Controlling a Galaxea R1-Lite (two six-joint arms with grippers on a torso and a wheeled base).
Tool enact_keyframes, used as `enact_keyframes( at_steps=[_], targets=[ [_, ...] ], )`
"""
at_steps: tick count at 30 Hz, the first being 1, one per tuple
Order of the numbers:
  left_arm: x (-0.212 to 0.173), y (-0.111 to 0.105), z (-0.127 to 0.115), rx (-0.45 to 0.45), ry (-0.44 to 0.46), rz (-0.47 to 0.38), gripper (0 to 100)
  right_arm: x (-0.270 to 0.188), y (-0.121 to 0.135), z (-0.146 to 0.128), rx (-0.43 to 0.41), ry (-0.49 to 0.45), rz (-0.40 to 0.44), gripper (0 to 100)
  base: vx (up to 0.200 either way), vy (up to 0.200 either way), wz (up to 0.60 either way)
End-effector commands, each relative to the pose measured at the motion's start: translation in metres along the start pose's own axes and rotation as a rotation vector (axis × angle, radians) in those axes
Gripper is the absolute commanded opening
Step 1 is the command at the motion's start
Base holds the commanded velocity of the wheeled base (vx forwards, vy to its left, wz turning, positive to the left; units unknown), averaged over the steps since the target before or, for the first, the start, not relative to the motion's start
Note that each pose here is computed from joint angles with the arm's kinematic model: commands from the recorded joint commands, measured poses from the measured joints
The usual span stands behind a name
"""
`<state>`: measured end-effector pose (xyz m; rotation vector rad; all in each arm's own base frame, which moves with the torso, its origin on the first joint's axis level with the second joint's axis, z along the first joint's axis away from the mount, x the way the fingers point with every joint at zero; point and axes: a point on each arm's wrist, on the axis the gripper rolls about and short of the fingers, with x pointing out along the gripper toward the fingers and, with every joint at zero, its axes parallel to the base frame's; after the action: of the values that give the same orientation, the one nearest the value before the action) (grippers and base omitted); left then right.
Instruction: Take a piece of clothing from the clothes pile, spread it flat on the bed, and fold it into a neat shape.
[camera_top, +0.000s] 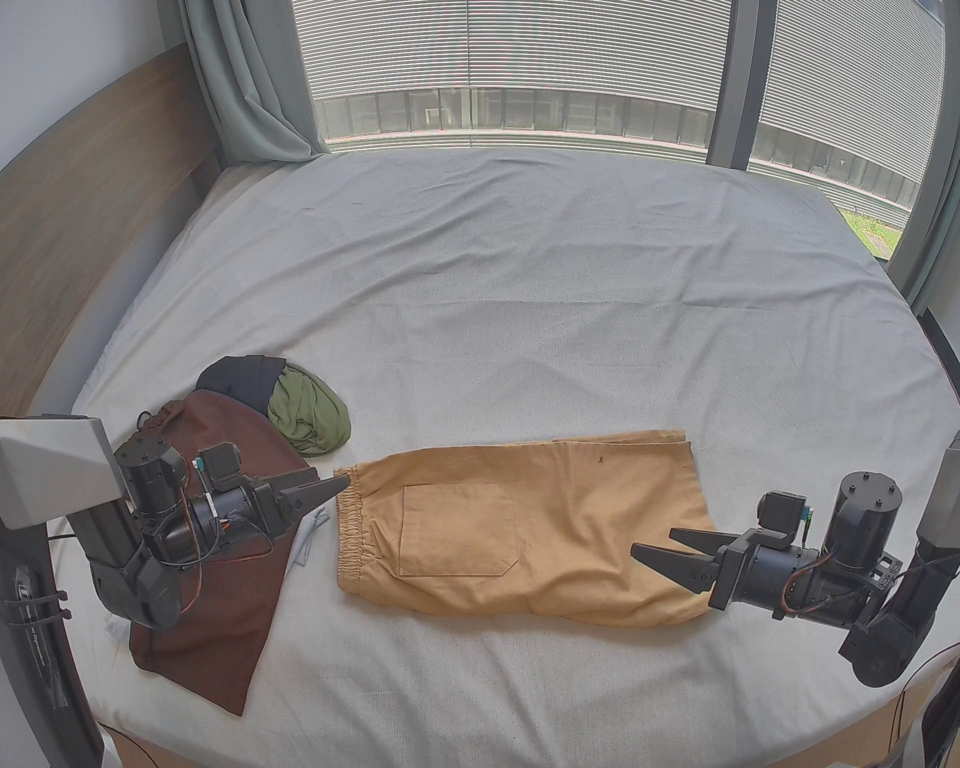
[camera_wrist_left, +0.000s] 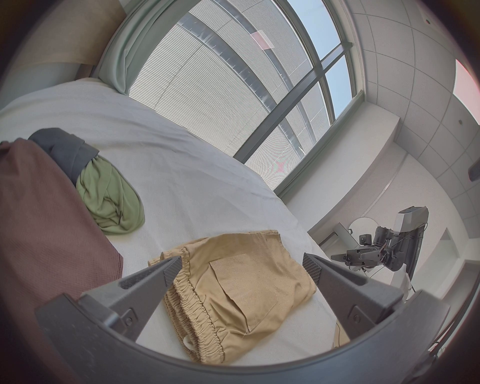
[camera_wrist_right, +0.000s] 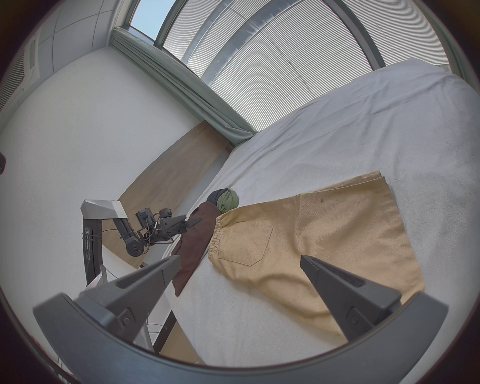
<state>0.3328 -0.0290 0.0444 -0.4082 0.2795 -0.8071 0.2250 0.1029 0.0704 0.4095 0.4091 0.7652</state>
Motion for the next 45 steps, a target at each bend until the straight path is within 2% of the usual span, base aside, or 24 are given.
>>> enact_keyframes(
  at_steps=[1, 13, 20, 30, 34, 39, 45],
  targets=[
    [0.005, 0.008, -0.012, -0.039, 0.025, 0.007, 100, -0.002, -0.004, 0.002, 0.001, -0.01, -0.016, 100, 0.0, 0.0, 0.0],
    [0.008, 0.018, -0.029, -0.091, 0.06, 0.03, 100, 0.001, -0.008, -0.001, 0.011, 0.004, -0.026, 100, 0.0, 0.0, 0.0],
    [0.012, 0.028, -0.049, -0.135, 0.092, 0.082, 100, 0.003, -0.009, -0.004, 0.015, 0.015, -0.029, 100, 0.0, 0.0, 0.0],
    [0.016, 0.032, -0.066, -0.16, 0.128, 0.091, 100, 0.005, -0.012, -0.009, 0.025, 0.038, -0.035, 100, 0.0, 0.0, 0.0],
    [0.022, 0.037, -0.076, -0.17, 0.134, 0.134, 100, 0.007, -0.013, -0.011, 0.016, 0.047, -0.038, 100, 0.0, 0.0, 0.0],
    [0.035, 0.036, -0.085, -0.189, 0.123, 0.192, 100, 0.008, -0.015, -0.013, 0.01, 0.057, -0.044, 100, 0.0, 0.0, 0.0],
    [0.044, 0.028, -0.088, -0.257, 0.123, 0.186, 100, 0.008, -0.015, -0.014, 0.011, 0.06, -0.044, 100, 0.0, 0.0, 0.0]
  ],
)
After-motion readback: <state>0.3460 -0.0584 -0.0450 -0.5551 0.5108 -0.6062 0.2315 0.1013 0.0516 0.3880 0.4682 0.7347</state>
